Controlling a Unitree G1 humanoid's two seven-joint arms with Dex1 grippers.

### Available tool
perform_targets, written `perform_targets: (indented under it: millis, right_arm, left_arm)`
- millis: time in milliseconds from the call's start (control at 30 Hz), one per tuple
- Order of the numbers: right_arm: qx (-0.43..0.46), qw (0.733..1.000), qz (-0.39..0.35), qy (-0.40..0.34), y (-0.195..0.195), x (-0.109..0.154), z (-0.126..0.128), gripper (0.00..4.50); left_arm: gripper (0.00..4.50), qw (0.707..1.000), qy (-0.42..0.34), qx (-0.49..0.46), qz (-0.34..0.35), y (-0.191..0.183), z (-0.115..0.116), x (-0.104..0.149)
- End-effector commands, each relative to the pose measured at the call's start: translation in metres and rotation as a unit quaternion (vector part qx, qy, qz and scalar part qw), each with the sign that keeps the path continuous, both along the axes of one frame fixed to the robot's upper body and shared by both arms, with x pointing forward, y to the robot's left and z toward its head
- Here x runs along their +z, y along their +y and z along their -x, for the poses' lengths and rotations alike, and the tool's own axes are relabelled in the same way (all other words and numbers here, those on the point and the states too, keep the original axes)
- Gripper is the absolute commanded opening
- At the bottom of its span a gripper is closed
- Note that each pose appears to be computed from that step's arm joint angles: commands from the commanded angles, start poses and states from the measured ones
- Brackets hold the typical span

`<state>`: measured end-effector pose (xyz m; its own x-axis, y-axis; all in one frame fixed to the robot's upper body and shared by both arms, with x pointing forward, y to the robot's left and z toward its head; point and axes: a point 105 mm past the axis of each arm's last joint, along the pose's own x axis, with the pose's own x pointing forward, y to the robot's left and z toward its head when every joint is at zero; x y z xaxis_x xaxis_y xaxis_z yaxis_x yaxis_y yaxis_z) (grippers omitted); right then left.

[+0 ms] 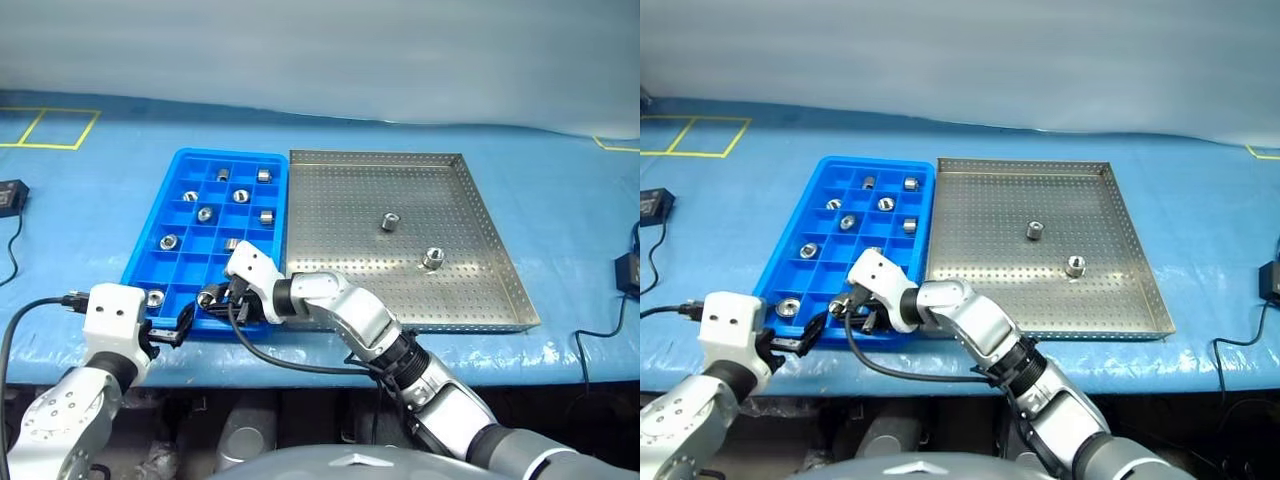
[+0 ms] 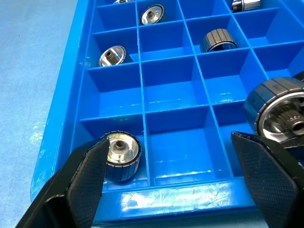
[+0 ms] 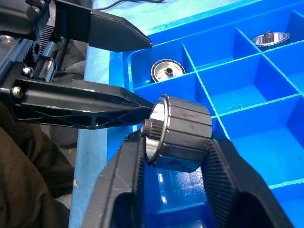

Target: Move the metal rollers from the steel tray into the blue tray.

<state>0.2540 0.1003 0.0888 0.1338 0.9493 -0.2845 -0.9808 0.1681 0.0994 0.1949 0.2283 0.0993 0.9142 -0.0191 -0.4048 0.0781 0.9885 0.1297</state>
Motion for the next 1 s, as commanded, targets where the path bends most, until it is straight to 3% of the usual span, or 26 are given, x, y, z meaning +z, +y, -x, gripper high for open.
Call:
perform_targets:
  millis: [33,200,300,533,700,800,1000]
  right_arm:
    - [-0.009,1.000,-0.015,-0.025,-0.005,0.009,-0.004,2.82]
    - [-0.063,0.993,-0.081,-0.051,-0.029,0.049,-0.019,2.82]
    - [-0.133,0.985,-0.082,-0.068,-0.062,0.058,-0.036,2.82]
    - [-0.327,0.938,0.040,-0.107,-0.175,0.034,-0.072,2.82]
    - [-0.425,0.889,0.108,-0.128,-0.225,0.023,-0.081,2.82]
    - [-0.479,0.862,0.119,-0.118,-0.245,0.019,-0.083,2.82]
    - [-0.521,0.837,0.132,-0.105,-0.261,0.005,-0.091,2.82]
  left_arm:
    - [4.50,1.000,-0.025,-0.013,0.001,-0.007,-0.001,0.012]
    - [4.50,0.998,-0.046,-0.038,0.030,-0.021,-0.016,0.015]
    - [4.50,0.994,-0.062,-0.072,0.054,-0.038,-0.032,0.018]
    - [4.50,0.966,-0.075,-0.232,0.088,-0.110,-0.076,0.022]
    - [4.50,0.945,-0.078,-0.307,0.079,-0.139,-0.091,0.024]
    - [4.50,0.929,-0.073,-0.355,0.072,-0.157,-0.089,0.023]
    - [4.50,0.925,-0.065,-0.364,0.082,-0.166,-0.086,0.015]
